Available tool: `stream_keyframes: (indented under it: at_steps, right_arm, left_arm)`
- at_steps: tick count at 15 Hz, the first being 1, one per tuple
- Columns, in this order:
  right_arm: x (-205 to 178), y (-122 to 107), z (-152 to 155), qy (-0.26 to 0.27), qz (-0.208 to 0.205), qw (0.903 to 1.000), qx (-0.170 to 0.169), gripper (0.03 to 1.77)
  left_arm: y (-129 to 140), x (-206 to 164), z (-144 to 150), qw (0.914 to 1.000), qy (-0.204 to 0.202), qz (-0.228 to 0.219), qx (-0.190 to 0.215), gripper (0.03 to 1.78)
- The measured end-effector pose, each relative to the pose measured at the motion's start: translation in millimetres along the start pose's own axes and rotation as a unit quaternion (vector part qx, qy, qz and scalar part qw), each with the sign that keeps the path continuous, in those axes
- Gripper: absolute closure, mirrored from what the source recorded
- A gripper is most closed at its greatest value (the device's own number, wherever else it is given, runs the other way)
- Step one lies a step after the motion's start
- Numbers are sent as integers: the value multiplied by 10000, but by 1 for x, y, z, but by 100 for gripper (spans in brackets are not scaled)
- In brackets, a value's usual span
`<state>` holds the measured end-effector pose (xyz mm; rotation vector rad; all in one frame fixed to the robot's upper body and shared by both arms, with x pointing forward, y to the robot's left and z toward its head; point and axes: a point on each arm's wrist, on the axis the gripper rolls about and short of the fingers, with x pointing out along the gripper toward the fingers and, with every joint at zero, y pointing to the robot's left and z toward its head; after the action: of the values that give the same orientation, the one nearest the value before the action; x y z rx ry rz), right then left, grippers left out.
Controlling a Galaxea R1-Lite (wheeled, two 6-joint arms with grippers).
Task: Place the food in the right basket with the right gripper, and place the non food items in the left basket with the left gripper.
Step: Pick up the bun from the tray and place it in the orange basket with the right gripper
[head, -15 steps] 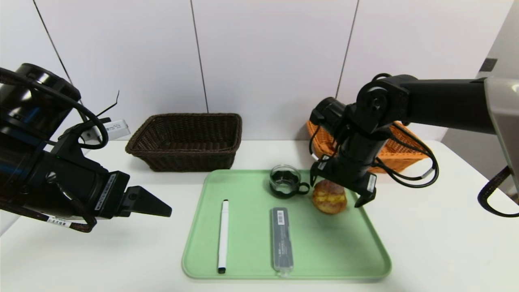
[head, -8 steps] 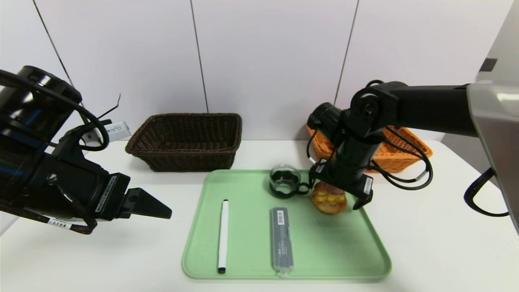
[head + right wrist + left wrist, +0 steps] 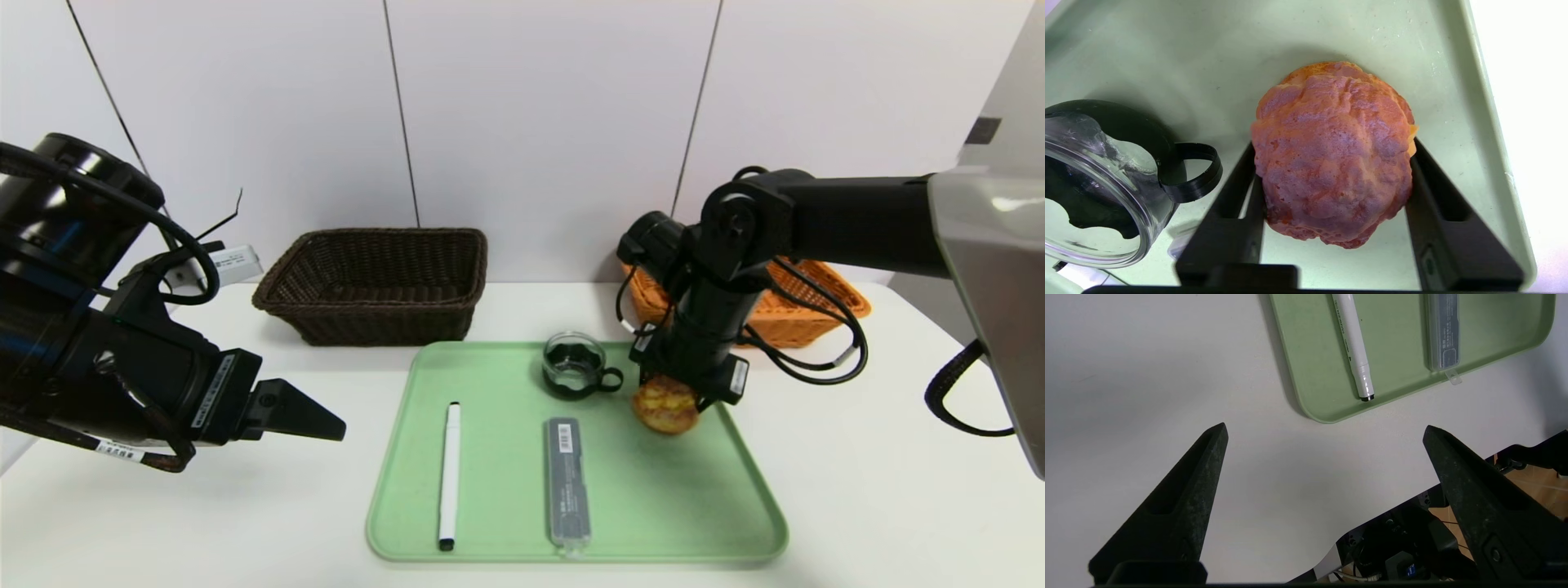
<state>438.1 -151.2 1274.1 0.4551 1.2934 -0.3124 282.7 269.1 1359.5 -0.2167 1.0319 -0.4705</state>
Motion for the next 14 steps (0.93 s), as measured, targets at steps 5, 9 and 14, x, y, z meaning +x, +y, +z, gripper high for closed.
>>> stream_keyframes:
  at_steps: [5, 9, 14]
  right_arm:
    - [-11, -2, -1, -30, 121, 9999, -66, 99]
    - [-53, -11, -7, 72, 804, 9964, -260, 99]
    - [-115, -41, 2, -548, 1585, 9837, -641, 99]
  left_arm:
    - [0, -1, -1, 10000, 0, 6, 0, 12]
    - [1, 0, -3, 10000, 23, 4, -9, 12]
    - [0, -1, -3, 10000, 12, -1, 12, 12]
